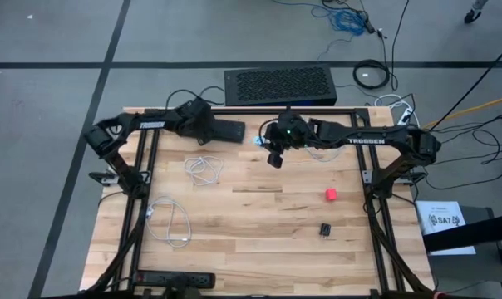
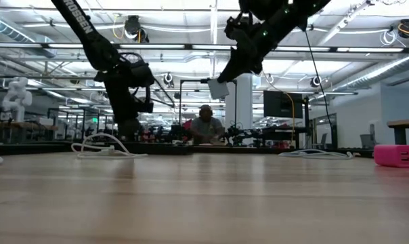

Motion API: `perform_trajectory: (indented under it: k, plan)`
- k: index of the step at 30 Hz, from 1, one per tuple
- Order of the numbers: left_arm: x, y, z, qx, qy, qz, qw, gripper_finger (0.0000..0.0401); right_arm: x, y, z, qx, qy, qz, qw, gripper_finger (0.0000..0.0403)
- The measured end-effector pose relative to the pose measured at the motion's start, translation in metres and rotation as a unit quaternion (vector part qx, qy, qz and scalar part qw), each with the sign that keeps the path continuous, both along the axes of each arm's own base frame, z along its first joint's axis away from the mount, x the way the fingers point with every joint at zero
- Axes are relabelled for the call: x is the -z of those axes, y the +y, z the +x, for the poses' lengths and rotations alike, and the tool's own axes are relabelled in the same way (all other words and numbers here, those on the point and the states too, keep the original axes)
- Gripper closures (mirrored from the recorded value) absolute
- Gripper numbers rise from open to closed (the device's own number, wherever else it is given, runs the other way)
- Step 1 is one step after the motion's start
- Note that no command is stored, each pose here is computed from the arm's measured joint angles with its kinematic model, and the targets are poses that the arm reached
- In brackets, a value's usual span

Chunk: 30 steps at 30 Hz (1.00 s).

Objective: Insert USB
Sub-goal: Insert the light blue charger adapter into the top left black outlet extension

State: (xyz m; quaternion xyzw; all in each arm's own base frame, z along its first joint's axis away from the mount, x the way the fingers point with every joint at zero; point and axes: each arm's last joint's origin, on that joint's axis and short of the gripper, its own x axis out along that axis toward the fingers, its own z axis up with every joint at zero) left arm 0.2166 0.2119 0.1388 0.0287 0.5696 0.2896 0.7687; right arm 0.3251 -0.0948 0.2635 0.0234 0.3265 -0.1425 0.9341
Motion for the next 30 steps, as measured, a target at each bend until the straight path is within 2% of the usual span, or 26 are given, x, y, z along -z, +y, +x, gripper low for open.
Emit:
perform_trajectory:
  k: [6, 12, 23, 30]
  plan:
    - [-0.001, -0.033, 0.029, 0.067, -0.031, -0.020, 0.997, 0.0388, 0.027, 0.001, -0.002, 0.007, -0.085, 0.021, 0.996, 0.0329]
    - [-0.001, -0.055, 0.047, 0.089, -0.061, -0.025, 0.994, 0.0388, 0.051, 0.006, 0.001, 0.026, -0.163, 0.042, 0.985, 0.0329]
    - [-0.001, -0.064, 0.054, 0.099, -0.081, -0.032, 0.991, 0.0388, 0.101, 0.008, 0.025, 0.028, -0.154, 0.056, 0.986, 0.0329]
    - [-0.002, -0.064, 0.055, 0.100, -0.086, -0.030, 0.991, 0.0388, 0.116, 0.007, 0.027, 0.026, -0.131, 0.050, 0.990, 0.0329]
